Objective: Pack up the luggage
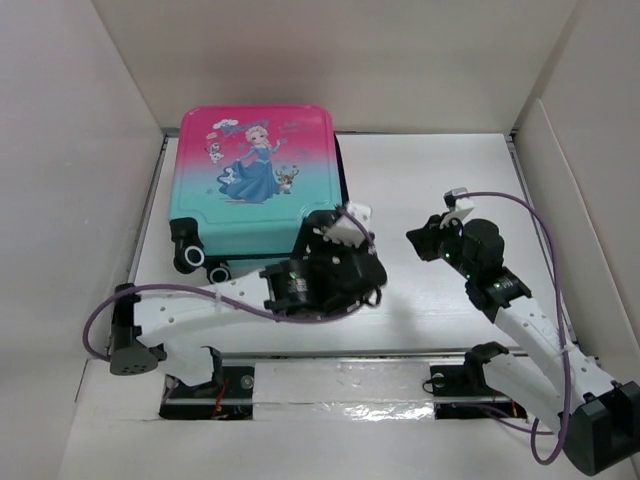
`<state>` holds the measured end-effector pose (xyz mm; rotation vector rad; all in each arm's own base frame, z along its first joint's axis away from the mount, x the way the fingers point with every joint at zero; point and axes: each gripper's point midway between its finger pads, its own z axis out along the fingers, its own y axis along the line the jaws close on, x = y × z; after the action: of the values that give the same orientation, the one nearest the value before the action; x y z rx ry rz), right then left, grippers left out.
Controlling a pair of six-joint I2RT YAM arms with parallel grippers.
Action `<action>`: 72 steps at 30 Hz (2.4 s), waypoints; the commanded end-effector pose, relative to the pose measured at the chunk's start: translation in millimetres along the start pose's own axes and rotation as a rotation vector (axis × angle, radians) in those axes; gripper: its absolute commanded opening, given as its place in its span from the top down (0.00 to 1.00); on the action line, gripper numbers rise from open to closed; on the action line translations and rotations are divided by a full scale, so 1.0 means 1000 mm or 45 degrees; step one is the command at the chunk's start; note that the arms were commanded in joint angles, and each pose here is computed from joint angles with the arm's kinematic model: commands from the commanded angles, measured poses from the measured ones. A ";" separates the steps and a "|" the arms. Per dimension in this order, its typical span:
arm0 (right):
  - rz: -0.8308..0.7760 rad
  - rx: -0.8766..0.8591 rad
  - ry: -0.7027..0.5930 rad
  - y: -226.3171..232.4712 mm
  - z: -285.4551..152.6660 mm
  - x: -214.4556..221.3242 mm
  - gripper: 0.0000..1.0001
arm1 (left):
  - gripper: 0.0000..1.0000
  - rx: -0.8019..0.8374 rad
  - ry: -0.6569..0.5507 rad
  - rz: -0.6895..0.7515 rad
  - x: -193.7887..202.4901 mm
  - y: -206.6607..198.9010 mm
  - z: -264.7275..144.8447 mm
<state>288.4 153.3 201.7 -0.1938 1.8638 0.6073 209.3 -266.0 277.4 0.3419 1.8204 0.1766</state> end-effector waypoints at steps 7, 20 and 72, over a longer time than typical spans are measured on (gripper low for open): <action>-0.047 0.022 -0.052 0.004 0.009 -0.017 0.99 | 0.44 -0.366 -0.208 -0.968 -0.055 0.246 0.088; -0.040 0.218 0.047 -0.014 0.058 -0.019 0.96 | 0.51 -0.706 0.156 -1.305 0.087 0.412 0.189; -0.110 -0.131 -0.188 0.013 0.152 -0.254 0.20 | 0.38 0.189 -0.132 -1.395 0.059 0.123 0.005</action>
<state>530.8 223.3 323.5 -0.2859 1.8766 0.6147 202.6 -138.8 154.8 -0.4749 1.9739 -0.5779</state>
